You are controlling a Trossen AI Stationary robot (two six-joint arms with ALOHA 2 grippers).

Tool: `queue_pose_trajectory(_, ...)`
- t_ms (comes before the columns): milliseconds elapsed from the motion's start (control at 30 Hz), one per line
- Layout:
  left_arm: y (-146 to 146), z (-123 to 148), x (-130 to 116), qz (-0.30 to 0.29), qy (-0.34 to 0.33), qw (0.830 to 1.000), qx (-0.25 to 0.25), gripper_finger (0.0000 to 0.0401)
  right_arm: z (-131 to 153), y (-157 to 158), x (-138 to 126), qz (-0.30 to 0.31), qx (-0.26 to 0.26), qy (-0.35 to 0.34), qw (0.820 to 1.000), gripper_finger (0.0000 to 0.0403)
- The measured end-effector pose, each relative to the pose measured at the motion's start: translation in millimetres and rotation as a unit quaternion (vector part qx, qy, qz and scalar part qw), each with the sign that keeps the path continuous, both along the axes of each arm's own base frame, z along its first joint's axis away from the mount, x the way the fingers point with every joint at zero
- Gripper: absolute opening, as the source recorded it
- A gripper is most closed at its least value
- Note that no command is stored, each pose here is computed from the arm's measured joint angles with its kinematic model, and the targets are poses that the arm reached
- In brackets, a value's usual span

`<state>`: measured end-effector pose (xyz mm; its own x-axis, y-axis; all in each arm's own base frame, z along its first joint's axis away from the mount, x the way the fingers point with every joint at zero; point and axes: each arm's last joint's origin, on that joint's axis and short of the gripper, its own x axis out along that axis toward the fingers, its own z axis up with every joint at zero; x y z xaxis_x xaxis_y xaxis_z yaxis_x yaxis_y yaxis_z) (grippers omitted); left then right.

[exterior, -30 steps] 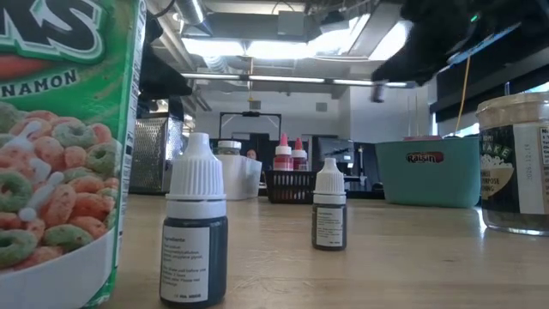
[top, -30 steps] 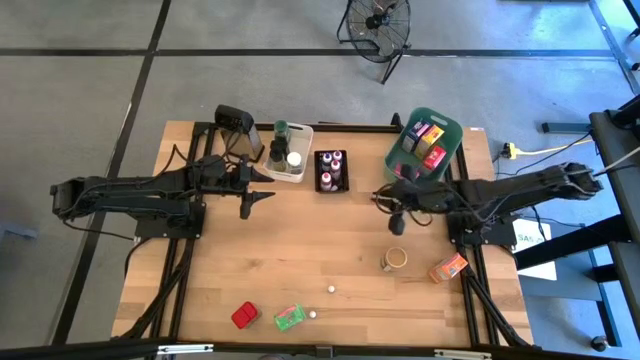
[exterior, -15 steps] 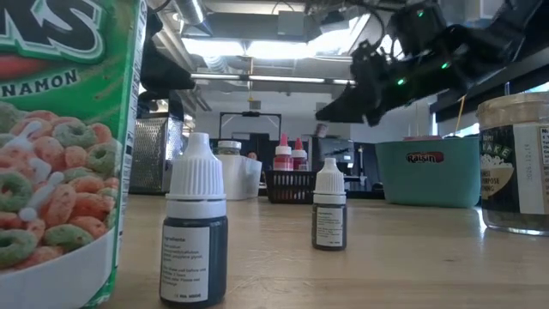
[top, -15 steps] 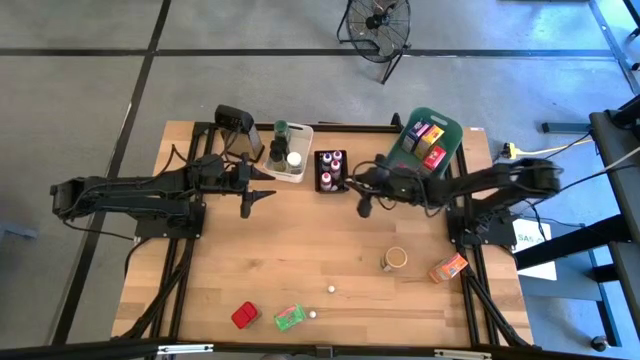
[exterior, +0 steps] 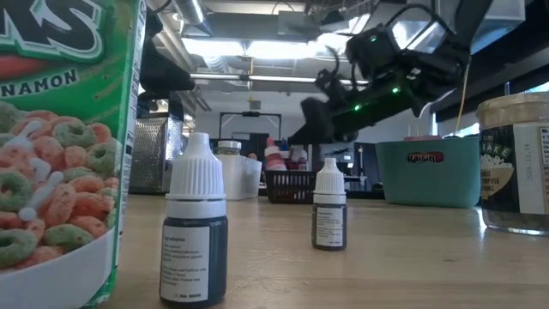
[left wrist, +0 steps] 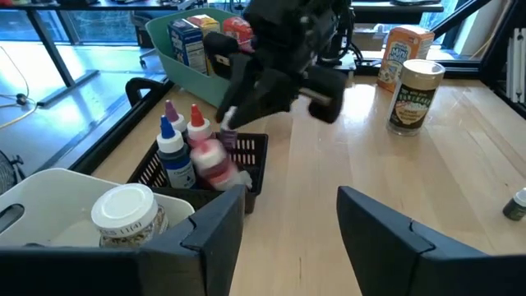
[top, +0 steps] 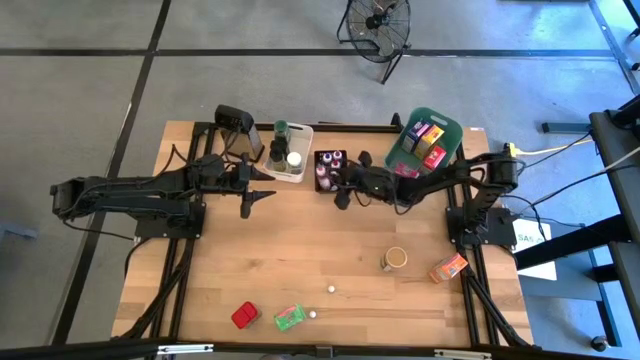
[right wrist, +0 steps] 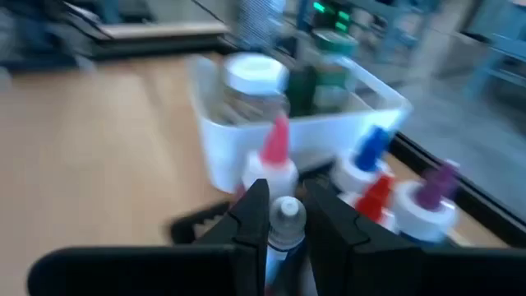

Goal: Pick & Place Kitchen Items
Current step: Put the small purple food coloring bottle into the black bin

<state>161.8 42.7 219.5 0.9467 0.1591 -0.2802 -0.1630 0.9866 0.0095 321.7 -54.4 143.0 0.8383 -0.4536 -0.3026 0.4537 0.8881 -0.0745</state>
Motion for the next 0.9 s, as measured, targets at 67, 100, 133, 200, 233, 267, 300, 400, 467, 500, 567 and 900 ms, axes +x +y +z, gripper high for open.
queue_pose_trajectory(67, 0.0, 0.0, 0.0, 0.000, 0.000, 1.000, 0.000, 0.0188, -2.7, -1.2, 2.9, -0.020, -0.002, 0.025, 0.999, 0.0057)
queue_pose_trajectory(100, 0.0, 0.0, 0.0, 0.000, 0.000, 1.000, 0.000, 0.0188, -3.8, -1.4, 3.4, -0.025, 0.000, 0.038, 0.999, 0.0057)
queue_pose_trajectory(133, 0.0, -0.1, 0.0, 0.000, 0.000, 1.000, 0.000, 0.0187, -3.2, -1.5, 4.7, -0.027, 0.005, 0.042, 0.999, 0.0057)
queue_pose_trajectory(200, 0.0, -0.5, -0.2, 0.000, 0.003, 1.000, -0.001, 0.0187, -2.6, -1.3, 5.6, -0.028, 0.013, 0.043, 0.999, 0.0057)
queue_pose_trajectory(233, -0.1, -0.9, -0.3, 0.000, 0.005, 1.000, -0.002, 0.0187, -3.2, -0.5, 5.4, -0.027, 0.013, 0.045, 0.999, 0.0057)
queue_pose_trajectory(267, -0.1, -1.2, -0.4, 0.000, 0.007, 1.000, -0.002, 0.0187, -4.0, 0.5, 5.0, -0.025, 0.014, 0.049, 0.998, 0.0057)
queue_pose_trajectory(300, -0.1, -1.4, -0.4, 0.000, 0.008, 1.000, -0.003, 0.0187, -4.4, 1.0, 4.8, -0.025, 0.014, 0.050, 0.998, 0.0057)
queue_pose_trajectory(400, -0.2, -1.9, -0.6, 0.000, 0.010, 1.000, -0.003, 0.0187, -5.0, 1.2, 4.6, -0.026, 0.017, 0.052, 0.998, 0.0057)
queue_pose_trajectory(467, -0.2, -1.9, -0.6, 0.000, 0.010, 1.000, -0.004, 0.0187, -5.8, 1.3, 4.2, -0.027, 0.023, 0.053, 0.998, 0.0057)
queue_pose_trajectory(500, -0.2, -1.9, -0.6, 0.000, 0.010, 1.000, -0.004, 0.0186, -6.4, 1.5, 3.9, -0.026, 0.027, 0.055, 0.998, 0.0057)
queue_pose_trajectory(567, -0.2, -1.8, -0.6, 0.000, 0.010, 1.000, -0.004, 0.0187, -8.0, 1.6, 3.2, -0.027, 0.031, 0.063, 0.997, 0.0057)
queue_pose_trajectory(900, -0.2, -1.7, -0.5, 0.000, 0.010, 1.000, -0.004, 0.0186, -9.9, -0.8, 2.2, -0.020, 0.057, 0.064, 0.996, 0.0057)
